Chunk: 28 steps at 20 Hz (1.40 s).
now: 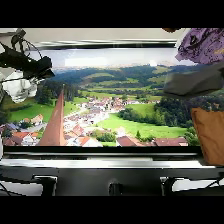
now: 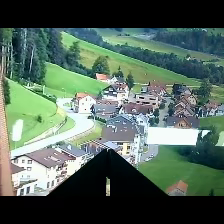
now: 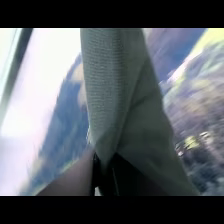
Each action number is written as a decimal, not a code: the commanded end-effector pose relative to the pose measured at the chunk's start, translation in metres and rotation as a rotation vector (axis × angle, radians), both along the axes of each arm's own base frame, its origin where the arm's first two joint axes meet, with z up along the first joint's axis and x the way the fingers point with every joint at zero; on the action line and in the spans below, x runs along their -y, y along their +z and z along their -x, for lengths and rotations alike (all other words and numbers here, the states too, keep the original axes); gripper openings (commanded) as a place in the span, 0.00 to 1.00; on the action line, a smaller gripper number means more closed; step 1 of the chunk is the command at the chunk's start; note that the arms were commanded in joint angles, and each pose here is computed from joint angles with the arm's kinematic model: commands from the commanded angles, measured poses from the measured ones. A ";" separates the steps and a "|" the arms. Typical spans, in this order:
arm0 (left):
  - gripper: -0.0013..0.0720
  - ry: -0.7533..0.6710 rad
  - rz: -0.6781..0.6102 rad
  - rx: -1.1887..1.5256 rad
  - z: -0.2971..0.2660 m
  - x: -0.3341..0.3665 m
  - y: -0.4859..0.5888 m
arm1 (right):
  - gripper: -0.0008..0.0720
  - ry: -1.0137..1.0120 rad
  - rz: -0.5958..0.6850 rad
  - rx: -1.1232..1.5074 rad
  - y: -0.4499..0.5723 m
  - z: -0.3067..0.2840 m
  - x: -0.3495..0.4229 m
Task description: Fold the clothes and pants, and hang the long-sleeved shirts on hangers.
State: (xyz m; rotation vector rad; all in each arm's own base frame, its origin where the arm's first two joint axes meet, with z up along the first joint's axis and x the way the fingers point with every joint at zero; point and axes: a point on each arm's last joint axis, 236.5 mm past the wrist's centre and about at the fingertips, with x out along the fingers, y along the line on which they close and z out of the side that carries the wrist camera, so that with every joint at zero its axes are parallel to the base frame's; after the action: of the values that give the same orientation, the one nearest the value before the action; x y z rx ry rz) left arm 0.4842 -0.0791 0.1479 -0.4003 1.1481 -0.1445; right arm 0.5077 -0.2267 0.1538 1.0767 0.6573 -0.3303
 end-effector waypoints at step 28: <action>0.05 -0.001 -0.006 0.000 0.000 -0.002 -0.001 | 0.06 -0.478 0.163 -0.911 -0.057 0.278 0.079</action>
State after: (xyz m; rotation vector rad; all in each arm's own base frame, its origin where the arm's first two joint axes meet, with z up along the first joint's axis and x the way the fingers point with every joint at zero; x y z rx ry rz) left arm 0.4840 -0.0780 0.1475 -0.3938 1.1490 -0.1427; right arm 0.2596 -0.3085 0.1184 0.9535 1.0285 -1.2478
